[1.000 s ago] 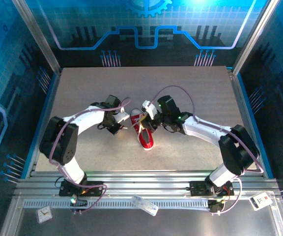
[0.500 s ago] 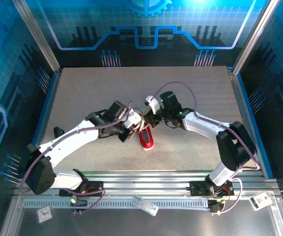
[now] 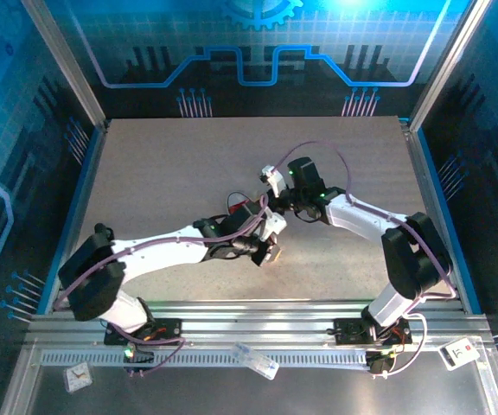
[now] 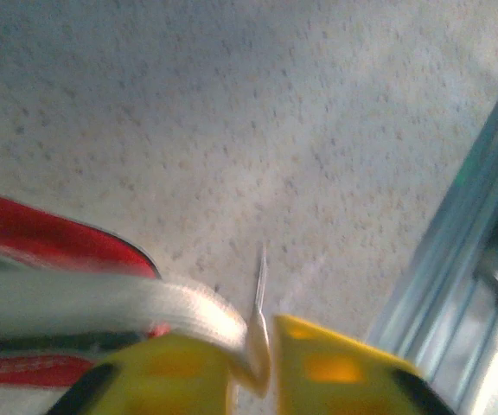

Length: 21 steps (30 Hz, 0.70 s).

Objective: Tie the shoes

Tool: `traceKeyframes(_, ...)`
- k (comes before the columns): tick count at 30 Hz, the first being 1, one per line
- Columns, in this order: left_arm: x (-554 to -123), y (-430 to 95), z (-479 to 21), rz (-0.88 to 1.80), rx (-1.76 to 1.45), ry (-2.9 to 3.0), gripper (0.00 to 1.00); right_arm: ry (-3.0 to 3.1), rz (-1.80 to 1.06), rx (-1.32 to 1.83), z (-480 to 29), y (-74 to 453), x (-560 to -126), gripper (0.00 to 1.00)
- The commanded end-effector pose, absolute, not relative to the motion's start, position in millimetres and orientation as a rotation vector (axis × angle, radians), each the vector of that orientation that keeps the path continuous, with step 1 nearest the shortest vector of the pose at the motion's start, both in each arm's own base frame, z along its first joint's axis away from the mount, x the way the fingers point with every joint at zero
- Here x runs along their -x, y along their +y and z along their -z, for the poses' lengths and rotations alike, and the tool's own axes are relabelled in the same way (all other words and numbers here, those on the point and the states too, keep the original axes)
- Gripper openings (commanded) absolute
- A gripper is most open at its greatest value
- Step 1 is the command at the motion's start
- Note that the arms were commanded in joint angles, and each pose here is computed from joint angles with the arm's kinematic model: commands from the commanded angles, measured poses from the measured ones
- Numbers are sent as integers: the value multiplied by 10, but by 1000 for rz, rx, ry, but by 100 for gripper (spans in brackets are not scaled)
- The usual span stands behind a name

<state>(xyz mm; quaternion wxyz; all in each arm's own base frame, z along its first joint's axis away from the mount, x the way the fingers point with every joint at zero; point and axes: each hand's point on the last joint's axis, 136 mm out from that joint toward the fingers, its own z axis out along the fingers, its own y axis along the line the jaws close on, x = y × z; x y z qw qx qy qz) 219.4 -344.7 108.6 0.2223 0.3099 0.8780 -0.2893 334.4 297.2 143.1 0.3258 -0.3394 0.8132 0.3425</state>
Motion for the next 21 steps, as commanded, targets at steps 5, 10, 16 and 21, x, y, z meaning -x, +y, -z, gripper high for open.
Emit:
traceKeyframes(5, -2307, -3452, -1293, 800, -784, 2334, 42, 2090, -957, 938, -1452, 2998, -3268, 0)
traceKeyframes(10, -2247, -3180, -1287, 748, -758, 2319, 45, 2096, -939, 947, -1409, 2977, -3264, 0)
traceKeyframes(16, -2331, -2822, -1018, 669, -472, 2451, 44, 2109, -917, 960, -1386, 2961, -3265, 0)
traceKeyframes(21, -2641, -2469, -888, 814, 96, 2494, 44, 2111, -905, 962, -1400, 2947, -3263, 0)
